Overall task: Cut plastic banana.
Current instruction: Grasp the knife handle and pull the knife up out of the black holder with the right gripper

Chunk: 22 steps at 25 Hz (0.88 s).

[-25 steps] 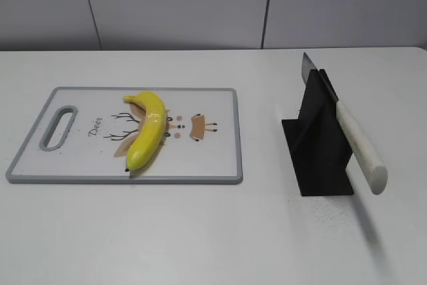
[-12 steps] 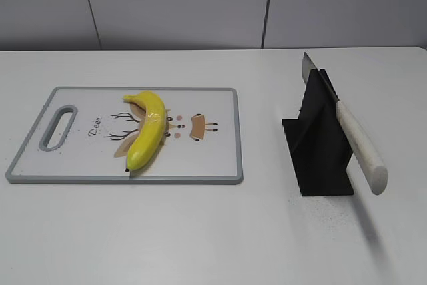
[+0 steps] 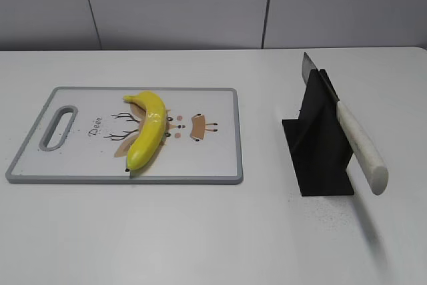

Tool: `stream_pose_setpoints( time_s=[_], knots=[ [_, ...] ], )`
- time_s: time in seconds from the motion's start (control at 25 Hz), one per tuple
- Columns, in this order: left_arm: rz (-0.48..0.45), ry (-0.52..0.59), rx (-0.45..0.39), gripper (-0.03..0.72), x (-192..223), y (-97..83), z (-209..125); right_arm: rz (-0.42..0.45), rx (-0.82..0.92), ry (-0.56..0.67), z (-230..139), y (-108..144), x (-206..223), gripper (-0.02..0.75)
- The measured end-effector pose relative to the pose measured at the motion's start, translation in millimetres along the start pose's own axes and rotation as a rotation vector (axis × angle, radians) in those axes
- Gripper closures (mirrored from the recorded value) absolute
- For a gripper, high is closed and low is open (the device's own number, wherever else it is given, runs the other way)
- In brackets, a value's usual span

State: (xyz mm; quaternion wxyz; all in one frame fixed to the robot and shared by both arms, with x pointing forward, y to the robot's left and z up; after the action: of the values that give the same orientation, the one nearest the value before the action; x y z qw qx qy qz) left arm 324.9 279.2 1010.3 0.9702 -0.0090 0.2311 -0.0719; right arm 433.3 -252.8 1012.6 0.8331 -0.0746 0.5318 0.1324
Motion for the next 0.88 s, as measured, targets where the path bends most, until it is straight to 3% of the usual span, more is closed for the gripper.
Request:
stream_pose_setpoints(
  time_s=[0.44, 0.64, 0.88],
  knots=[
    [0.000, 0.000, 0.000, 0.100, 0, 0.0, 0, 0.101, -0.029, 0.186, 26, 21, 50, 0.148],
    [0.000, 0.000, 0.000, 0.100, 0, 0.0, 0, 0.126, -0.086, 0.205, 37, 40, 73, 0.148],
    [0.000, 0.000, 0.000, 0.100, 0, 0.0, 0, 0.101, -0.082, 0.242, 48, 48, 103, 0.157]
  ],
)
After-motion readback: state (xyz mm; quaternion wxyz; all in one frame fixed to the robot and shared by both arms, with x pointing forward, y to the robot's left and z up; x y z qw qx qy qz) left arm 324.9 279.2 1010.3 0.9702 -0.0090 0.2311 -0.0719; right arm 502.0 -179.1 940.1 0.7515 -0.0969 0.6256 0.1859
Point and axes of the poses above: a point on each arm's last joint axis where the gripper is mounted, x pointing out along that axis toward the gripper, y along the wrist's bending axis when the last joint is at zero, z = x × y, the point moved 10 cm from there along x, pointing out along that axis toward the gripper, and after that the axes turned 9 degrees about -x, right-handed, at the moved point
